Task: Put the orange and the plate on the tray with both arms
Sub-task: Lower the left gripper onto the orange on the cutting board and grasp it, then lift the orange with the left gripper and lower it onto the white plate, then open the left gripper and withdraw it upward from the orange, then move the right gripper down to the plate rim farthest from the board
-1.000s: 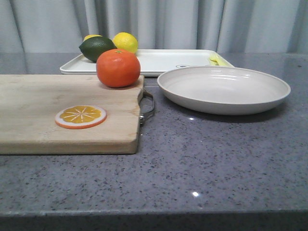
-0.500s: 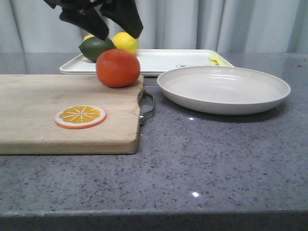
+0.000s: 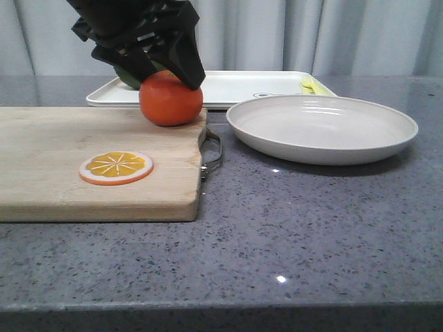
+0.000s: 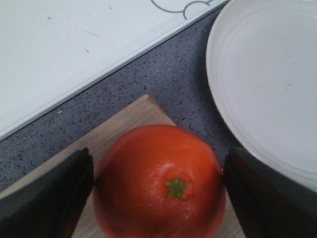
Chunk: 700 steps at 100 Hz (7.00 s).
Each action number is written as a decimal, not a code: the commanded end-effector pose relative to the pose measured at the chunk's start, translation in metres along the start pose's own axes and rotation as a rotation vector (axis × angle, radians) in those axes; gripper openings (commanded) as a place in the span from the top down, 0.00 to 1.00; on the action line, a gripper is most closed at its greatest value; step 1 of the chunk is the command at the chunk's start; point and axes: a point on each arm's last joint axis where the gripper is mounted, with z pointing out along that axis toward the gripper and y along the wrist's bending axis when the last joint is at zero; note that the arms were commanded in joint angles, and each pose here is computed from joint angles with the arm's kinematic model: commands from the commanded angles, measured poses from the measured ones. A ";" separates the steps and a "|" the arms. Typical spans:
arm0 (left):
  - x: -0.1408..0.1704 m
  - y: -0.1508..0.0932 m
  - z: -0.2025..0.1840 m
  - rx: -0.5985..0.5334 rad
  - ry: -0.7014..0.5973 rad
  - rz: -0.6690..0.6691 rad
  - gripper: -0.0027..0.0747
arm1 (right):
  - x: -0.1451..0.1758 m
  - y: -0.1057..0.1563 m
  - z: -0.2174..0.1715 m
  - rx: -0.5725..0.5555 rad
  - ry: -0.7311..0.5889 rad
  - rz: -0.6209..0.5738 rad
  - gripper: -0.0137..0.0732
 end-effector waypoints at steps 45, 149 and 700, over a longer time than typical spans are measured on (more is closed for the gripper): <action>-0.009 -0.008 -0.013 0.023 -0.018 0.016 0.51 | -0.016 0.001 -0.002 -0.001 -0.090 -0.006 0.27; -0.067 -0.072 -0.071 0.127 -0.231 0.170 0.59 | -0.016 0.001 -0.002 -0.001 -0.092 -0.006 0.27; 0.171 -0.012 -0.194 -0.357 -0.590 -0.029 0.23 | -0.002 0.026 0.253 -0.090 0.499 0.218 0.36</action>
